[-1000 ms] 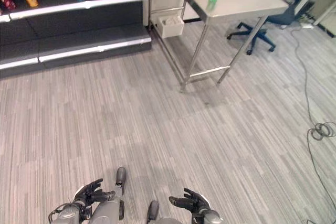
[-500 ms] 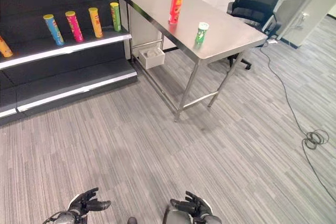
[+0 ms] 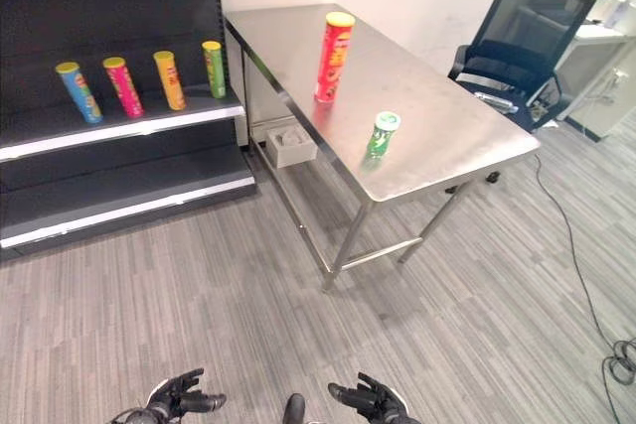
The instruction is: Put the goods on the table back onto the shelves and tidy them up.
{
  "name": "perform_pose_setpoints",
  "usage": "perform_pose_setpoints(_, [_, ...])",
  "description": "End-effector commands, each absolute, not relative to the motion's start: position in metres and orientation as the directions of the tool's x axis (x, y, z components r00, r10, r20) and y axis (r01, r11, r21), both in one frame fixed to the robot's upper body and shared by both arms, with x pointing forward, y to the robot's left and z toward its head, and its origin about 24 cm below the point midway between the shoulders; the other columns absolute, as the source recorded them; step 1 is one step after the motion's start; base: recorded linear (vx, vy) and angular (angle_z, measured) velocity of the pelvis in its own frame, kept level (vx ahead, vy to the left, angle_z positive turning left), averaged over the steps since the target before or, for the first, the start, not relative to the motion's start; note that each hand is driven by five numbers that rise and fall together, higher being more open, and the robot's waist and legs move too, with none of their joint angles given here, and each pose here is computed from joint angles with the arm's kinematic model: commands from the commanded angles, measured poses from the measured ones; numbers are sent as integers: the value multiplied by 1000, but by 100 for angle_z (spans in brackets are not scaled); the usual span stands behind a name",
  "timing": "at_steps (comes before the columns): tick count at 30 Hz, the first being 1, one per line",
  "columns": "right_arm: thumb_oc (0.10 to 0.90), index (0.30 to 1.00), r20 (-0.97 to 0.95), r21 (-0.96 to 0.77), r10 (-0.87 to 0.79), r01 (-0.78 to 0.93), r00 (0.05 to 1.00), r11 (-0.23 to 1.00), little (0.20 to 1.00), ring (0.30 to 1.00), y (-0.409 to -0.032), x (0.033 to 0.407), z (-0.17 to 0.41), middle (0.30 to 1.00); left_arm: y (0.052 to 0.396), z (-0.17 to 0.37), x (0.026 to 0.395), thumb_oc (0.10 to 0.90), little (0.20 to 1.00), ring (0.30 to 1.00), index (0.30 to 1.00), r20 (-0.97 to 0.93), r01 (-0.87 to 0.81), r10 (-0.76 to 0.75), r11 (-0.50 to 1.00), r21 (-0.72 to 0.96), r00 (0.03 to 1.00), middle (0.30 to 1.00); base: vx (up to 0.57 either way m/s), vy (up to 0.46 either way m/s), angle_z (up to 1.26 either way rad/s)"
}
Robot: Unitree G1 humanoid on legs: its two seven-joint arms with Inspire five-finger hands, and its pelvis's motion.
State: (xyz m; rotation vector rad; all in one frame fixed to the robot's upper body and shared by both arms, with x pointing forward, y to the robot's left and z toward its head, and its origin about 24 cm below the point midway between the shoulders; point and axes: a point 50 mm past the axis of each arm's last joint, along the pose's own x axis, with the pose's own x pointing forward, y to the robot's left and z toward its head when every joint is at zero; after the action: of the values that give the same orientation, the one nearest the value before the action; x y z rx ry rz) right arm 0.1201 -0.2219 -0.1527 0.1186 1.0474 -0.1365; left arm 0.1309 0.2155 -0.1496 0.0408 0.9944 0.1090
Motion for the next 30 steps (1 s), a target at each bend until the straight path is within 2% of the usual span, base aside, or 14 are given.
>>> perform_pose_setpoints(1, [800, 900, -828, 20, -76, 165, 556, 986, 900, 900, -234, 129, -144, 900, 222, -144, 138, 800, 900, 900, 900, -803, -76, 120, 993, 93, 584, 900, 424, 188, -33])
perform_pose_setpoints(13, [800, 900, -846, -4, -45, 80, 531, 997, 900, 900, -222, 132, -148, 900, 233, -145, 133, 800, 900, 900, 900, -817, -61, 153, 988, 144, 555, 900, 253, 214, -46])
perform_pose_setpoints(16, [800, 900, -841, -29, -124, 184, 526, 982, 900, 900, -238, 129, -146, 900, 241, -143, 133, 800, 900, 900, 900, -816, -59, 174, 984, 169, 551, 900, 82, 243, -55])
perform_pose_setpoints(17, [800, 900, -791, -34, -234, 343, 564, 939, 900, 900, -263, 136, -135, 900, 250, -140, 132, 800, 900, 900, 900, -809, -70, 193, 980, 186, 556, 900, 84, 251, -22])
perform_pose_setpoints(19, [800, 900, -749, -82, -352, 448, 561, 890, 900, 900, -294, 133, -123, 900, 260, -138, 132, 800, 900, 900, 900, -804, -72, 211, 976, 206, 555, 900, 164, 69, -28])
perform_pose_setpoints(20, [800, 900, -606, -201, -569, 586, 555, 785, 900, 900, -355, 132, -86, 900, 266, -135, 131, 800, 900, 900, 900, -798, -81, 224, 973, 216, 559, 900, 207, -112, -22])
perform_pose_setpoints(21, [800, 900, -538, -226, -634, 629, 556, 744, 900, 900, -371, 135, -70, 900, 264, -135, 133, 800, 900, 900, 900, -797, -79, 218, 974, 211, 563, 900, 224, -167, -29])
perform_pose_setpoints(22, [800, 900, -311, -204, -727, 705, 612, 680, 900, 900, -394, 160, -21, 900, 261, -137, 131, 800, 900, 900, 900, -804, -69, 220, 973, 219, 553, 900, 137, -129, -26])
perform_pose_setpoints(23, [800, 900, -61, -222, -752, 725, 657, 652, 900, 900, -403, 175, 32, 900, 254, -137, 135, 800, 900, 900, 900, -790, -75, 205, 977, 199, 577, 900, 167, -139, -21])
perform_pose_setpoints(24, [800, 900, 85, -216, -736, 734, 672, 645, 900, 900, -406, 182, 65, 900, 250, -137, 135, 800, 900, 900, 900, -791, -61, 191, 980, 191, 581, 900, 163, -160, -5])
perform_pose_setpoints(25, [800, 900, 276, -221, -681, 735, 678, 641, 900, 900, -409, 194, 114, 900, 245, -139, 135, 800, 900, 900, 900, -800, -33, 169, 982, 184, 575, 900, 148, -157, -20])
perform_pose_setpoints(26, [800, 900, 409, -172, -574, 677, 710, 715, 900, 900, -392, 208, 145, 900, 240, -140, 134, 800, 900, 900, 900, -803, -22, 153, 985, 172, 576, 900, 73, -156, -11])
perform_pose_setpoints(28, [800, 900, 609, -228, -233, 448, 759, 864, 900, 900, -350, 218, 209, 900, 238, -142, 128, 800, 900, 900, 900, -813, 3, 128, 988, 157, 568, 900, 31, -102, 1])
perform_pose_setpoints(30, [800, 900, 610, -272, -152, 386, 777, 882, 900, 900, -343, 216, 218, 900, 237, -144, 124, 800, 900, 900, 900, -820, 12, 112, 990, 144, 562, 900, 24, -46, 5])
